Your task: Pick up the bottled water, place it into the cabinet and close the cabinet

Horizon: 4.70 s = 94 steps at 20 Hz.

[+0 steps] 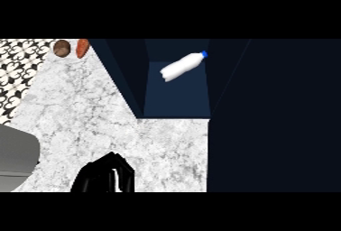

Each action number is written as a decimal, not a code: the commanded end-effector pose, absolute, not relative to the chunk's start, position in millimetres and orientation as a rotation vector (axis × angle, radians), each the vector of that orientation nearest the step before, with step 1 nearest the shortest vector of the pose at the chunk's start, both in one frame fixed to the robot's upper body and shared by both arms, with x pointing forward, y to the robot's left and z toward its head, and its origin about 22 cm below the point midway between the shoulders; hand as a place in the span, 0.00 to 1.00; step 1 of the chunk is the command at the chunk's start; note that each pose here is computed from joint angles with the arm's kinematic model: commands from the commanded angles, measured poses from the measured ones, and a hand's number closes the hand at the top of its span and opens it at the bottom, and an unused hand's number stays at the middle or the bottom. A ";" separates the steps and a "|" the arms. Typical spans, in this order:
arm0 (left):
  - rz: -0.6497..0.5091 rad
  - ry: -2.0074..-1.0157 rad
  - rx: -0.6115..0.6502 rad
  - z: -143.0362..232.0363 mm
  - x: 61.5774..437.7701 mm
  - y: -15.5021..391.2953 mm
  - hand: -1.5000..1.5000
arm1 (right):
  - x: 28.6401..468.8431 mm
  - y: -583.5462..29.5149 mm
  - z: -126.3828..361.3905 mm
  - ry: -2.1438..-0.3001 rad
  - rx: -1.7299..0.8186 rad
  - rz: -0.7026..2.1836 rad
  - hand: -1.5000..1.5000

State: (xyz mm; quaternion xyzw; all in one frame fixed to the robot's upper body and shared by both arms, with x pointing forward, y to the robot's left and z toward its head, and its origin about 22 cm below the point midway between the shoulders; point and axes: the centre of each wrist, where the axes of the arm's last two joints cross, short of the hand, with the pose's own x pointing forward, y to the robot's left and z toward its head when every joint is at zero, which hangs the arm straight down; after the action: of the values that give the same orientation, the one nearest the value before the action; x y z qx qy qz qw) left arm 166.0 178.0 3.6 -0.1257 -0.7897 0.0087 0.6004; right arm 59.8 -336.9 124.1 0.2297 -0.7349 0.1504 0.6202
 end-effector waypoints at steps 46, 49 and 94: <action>0.051 -1.846 -0.218 72.8 110.6 356.6 0.00 | 123.0 -187.8 169.8 -1.633 0.917 0.829 1.00; 0.037 -1.859 -0.212 73.7 109.1 363.5 0.00 | 132.6 -171.6 170.9 -1.639 0.953 0.805 1.00; 0.096 -1.891 -0.156 95.9 28.1 457.3 0.00 | 371.7 -65.9 181.0 -1.274 1.016 0.603 1.00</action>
State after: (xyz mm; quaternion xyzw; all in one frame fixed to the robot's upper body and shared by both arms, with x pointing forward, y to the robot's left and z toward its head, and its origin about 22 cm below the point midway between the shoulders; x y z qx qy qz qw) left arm 29.3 446.1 91.9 -0.0518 -0.8020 0.0471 0.5932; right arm 352.2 -53.6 186.1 0.4638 -0.5324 0.2900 0.6460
